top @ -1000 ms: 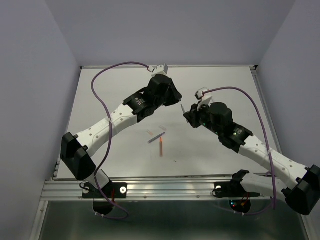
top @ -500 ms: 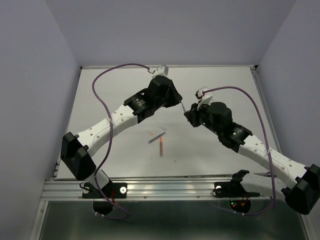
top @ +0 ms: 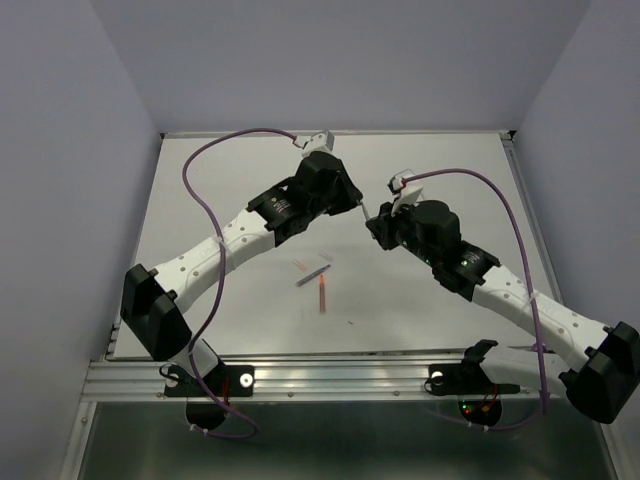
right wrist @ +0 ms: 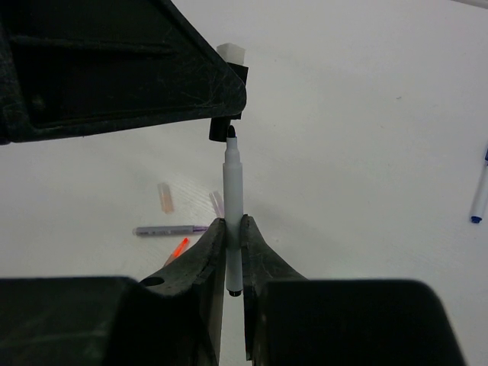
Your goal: Insert the pens into the pen caps
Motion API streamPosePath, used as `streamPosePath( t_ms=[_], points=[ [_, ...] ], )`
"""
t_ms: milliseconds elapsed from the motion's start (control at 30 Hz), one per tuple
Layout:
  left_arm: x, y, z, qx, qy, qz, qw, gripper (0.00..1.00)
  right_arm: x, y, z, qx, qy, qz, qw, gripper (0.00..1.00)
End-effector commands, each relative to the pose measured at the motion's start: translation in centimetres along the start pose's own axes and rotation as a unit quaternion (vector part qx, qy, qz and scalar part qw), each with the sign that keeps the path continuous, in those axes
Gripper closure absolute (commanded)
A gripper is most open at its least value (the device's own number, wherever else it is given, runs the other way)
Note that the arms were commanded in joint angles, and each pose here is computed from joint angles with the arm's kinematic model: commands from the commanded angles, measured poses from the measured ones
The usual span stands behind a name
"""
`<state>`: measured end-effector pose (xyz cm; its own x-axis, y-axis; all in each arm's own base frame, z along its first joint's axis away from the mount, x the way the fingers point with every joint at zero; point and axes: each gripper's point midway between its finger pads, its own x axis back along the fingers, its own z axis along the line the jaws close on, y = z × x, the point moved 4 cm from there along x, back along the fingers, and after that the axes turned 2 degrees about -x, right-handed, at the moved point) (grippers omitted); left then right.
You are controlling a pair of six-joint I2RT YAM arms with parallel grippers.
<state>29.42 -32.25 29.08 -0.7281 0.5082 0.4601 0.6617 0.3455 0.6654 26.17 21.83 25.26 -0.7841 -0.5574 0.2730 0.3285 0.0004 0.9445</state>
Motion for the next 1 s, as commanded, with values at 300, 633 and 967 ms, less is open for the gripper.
streamPosePath(
  t_ms=[300,633,967],
  points=[
    [1.6,2.7,-0.5,0.019,-0.005,-0.051,0.999,1.0,0.3,2.6,1.2,0.003,0.033,-0.028,0.999,0.99],
    [1.5,2.5,-0.7,0.014,-0.011,-0.045,0.999,1.0,0.1,3.3,0.8,0.0,0.017,-0.038,0.999,0.99],
    [1.7,2.4,-0.9,0.017,-0.023,-0.042,0.999,1.0,-0.3,3.6,0.9,-0.001,0.016,-0.043,0.999,0.99]
  ],
)
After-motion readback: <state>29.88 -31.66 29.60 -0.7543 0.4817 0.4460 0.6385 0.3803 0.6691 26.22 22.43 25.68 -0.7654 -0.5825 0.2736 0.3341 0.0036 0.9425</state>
